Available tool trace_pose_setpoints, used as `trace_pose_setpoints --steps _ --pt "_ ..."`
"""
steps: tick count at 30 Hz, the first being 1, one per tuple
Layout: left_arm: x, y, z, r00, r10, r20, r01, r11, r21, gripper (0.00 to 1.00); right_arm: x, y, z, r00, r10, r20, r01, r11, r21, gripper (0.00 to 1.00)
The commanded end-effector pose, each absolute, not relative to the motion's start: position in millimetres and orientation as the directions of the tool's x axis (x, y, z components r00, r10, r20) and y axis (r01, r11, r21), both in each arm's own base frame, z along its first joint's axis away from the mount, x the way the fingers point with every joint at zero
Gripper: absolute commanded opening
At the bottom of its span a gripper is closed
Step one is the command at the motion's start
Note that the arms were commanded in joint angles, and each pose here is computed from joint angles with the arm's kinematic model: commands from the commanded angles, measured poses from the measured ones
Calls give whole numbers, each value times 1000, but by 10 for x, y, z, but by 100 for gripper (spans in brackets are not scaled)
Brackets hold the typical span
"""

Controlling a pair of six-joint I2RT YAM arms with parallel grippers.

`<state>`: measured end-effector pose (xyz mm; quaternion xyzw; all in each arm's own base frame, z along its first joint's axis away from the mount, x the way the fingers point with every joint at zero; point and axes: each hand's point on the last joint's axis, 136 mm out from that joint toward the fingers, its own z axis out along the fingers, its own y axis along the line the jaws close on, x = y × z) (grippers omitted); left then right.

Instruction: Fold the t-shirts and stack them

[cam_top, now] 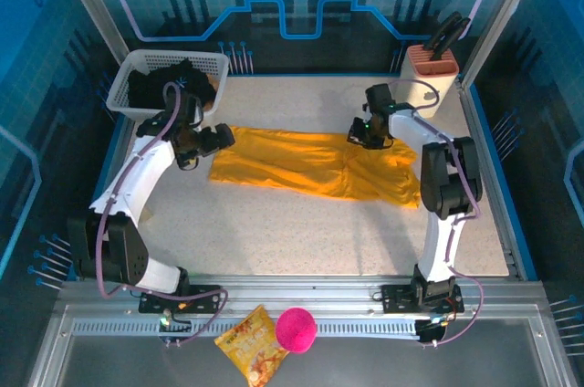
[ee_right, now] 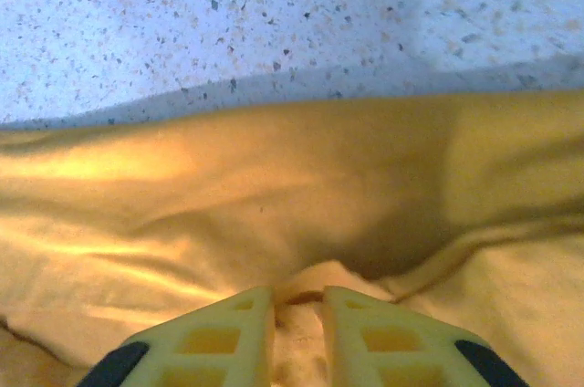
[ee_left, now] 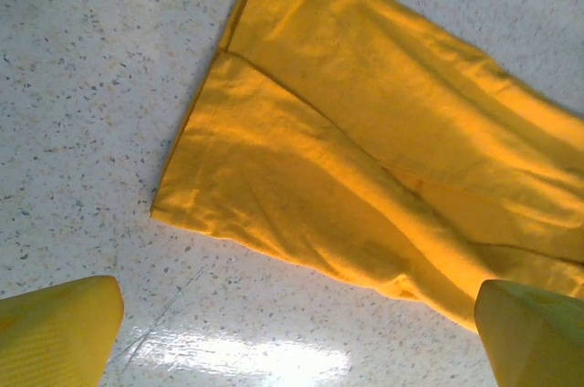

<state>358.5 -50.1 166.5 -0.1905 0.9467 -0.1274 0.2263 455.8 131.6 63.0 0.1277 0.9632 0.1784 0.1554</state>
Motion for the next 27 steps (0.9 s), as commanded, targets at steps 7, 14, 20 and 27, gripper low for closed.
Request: trace_pose_setpoints --steps 7,14,20,27 --pt "3703 -977 1655 -893 -200 -403 -132 973 -189 95 4545 1498 658 -929 308 -205 198 881 429 34" --pt "4337 -1149 1332 -935 -137 -328 -115 990 -85 23 4100 1130 1065 -908 281 -312 177 930 324 33" --pt "4788 -1204 861 -963 -118 -244 -120 993 -5 8 3551 797 1032 -912 266 -311 198 952 233 27" --pt "4664 -1120 387 -978 -147 -145 -157 986 62 8 3268 644 639 -921 315 -231 260 936 237 26"
